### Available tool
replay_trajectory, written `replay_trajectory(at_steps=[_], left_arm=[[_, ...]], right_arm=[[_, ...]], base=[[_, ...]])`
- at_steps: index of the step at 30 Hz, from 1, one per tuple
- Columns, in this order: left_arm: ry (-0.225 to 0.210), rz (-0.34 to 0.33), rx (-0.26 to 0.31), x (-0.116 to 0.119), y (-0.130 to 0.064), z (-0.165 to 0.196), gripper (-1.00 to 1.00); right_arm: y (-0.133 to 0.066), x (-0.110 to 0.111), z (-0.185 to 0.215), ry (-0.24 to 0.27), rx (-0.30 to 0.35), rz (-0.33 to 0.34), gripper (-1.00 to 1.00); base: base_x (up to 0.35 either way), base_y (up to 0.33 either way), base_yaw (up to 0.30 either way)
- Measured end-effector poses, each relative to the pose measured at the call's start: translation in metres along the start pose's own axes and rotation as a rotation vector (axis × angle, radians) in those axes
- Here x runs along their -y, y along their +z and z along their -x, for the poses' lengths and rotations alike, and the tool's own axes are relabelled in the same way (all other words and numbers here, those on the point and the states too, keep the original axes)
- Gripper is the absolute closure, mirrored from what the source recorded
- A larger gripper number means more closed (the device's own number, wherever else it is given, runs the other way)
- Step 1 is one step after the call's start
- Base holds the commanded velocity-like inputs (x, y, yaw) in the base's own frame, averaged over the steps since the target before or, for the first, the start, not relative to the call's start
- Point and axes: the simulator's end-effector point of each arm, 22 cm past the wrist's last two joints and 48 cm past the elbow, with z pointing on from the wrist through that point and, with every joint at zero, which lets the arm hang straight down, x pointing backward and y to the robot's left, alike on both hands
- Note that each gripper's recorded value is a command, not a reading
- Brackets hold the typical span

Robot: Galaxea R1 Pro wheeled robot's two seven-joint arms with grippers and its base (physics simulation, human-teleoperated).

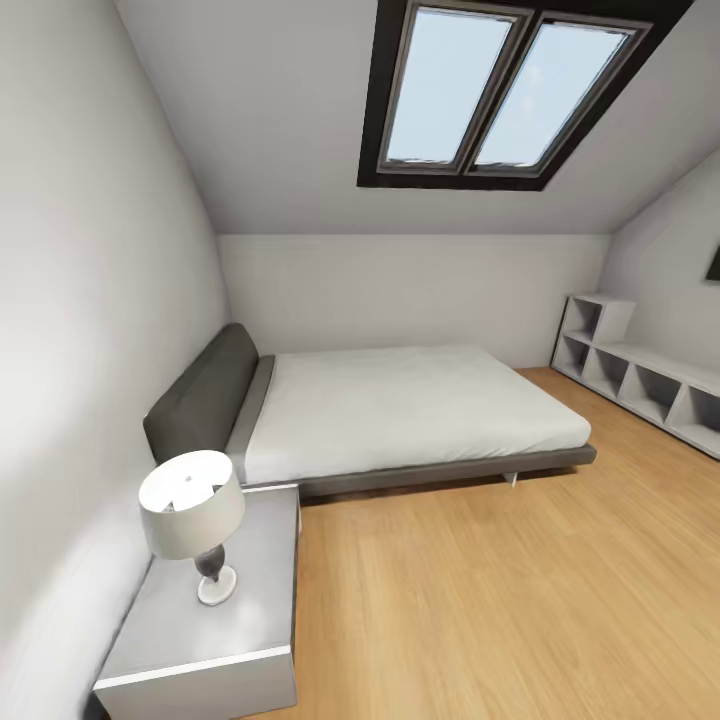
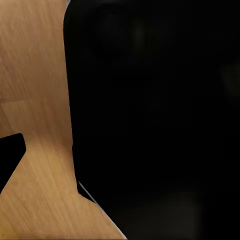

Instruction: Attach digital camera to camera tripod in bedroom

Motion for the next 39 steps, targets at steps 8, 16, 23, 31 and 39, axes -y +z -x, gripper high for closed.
replay_trajectory(at_steps=[8, 16, 23, 31, 39], left_arm=[[0.003, 0.012, 0.002, -0.009, 0.0, 0.0, -1.0], [0.003, 0.011, 0.002, -0.009, 0.0, 0.0, -1.0], [0.003, 0.011, 0.002, -0.009, 0.0, 0.0, -1.0], [0.003, 0.011, 0.002, -0.009, 0.0, 0.0, -1.0], [0.003, 0.012, 0.002, -0.009, 0.0, 0.0, -1.0]], right_arm=[[-0.001, -0.024, 0.02, -0.001, 0.053, 0.029, -1.0], [-0.001, -0.028, 0.017, -0.002, 0.039, 0.033, -1.0], [-0.001, -0.029, 0.017, -0.002, 0.038, 0.035, -1.0], [-0.001, -0.03, 0.017, 0.001, 0.038, 0.036, -1.0], [-0.001, -0.028, 0.024, -0.001, 0.066, 0.033, -1.0]], base=[[0.0, 0.0, 0.0], [0.0, 0.0, 0.0], [0.0, 0.0, 0.0], [0.0, 0.0, 0.0], [0.0, 0.0, 0.0]])
